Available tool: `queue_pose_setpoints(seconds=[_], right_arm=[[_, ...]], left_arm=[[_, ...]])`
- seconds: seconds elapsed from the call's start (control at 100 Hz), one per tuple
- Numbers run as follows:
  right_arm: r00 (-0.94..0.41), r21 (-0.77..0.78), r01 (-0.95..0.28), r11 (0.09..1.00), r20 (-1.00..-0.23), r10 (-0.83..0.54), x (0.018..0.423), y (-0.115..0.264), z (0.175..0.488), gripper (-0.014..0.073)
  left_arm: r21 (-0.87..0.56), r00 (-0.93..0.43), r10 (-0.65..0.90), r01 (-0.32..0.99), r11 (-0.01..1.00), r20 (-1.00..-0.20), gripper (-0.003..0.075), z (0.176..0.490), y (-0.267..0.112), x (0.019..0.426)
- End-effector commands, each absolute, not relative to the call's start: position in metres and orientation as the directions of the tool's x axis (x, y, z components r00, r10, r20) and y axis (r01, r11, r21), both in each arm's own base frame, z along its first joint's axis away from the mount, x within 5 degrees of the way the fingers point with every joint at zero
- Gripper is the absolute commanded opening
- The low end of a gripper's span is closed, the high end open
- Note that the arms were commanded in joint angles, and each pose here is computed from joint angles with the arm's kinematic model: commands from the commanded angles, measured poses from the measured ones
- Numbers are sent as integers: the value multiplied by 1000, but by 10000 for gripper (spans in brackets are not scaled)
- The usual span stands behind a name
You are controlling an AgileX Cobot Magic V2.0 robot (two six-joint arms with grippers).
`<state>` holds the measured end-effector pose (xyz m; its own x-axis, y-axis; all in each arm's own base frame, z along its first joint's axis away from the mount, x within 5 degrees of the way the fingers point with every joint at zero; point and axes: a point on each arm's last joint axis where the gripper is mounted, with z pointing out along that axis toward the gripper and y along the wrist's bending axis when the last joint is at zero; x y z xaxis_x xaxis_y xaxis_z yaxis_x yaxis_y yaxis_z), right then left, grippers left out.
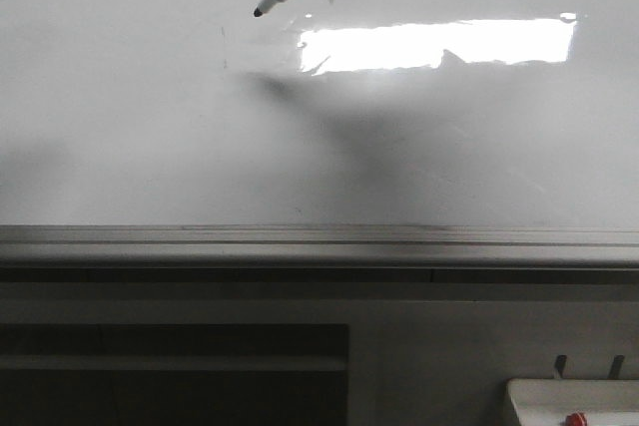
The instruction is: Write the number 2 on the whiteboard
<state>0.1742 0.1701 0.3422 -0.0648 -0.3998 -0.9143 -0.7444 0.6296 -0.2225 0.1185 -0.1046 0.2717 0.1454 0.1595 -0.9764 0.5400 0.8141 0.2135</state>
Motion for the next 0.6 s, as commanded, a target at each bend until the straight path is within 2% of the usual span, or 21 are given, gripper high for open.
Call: queue_pose_setpoints(seconds=[0.0, 0.59], right_arm=[[7, -239, -707, 666, -943, -332, 183, 170, 365, -72], [-5, -253, -711, 656, -931, -364, 199, 185, 359, -72]], left_arm=[[209, 216, 113, 498, 842, -970, -20, 286, -103, 120], [209, 216, 113, 498, 842, -970, -20, 286, -103, 120]])
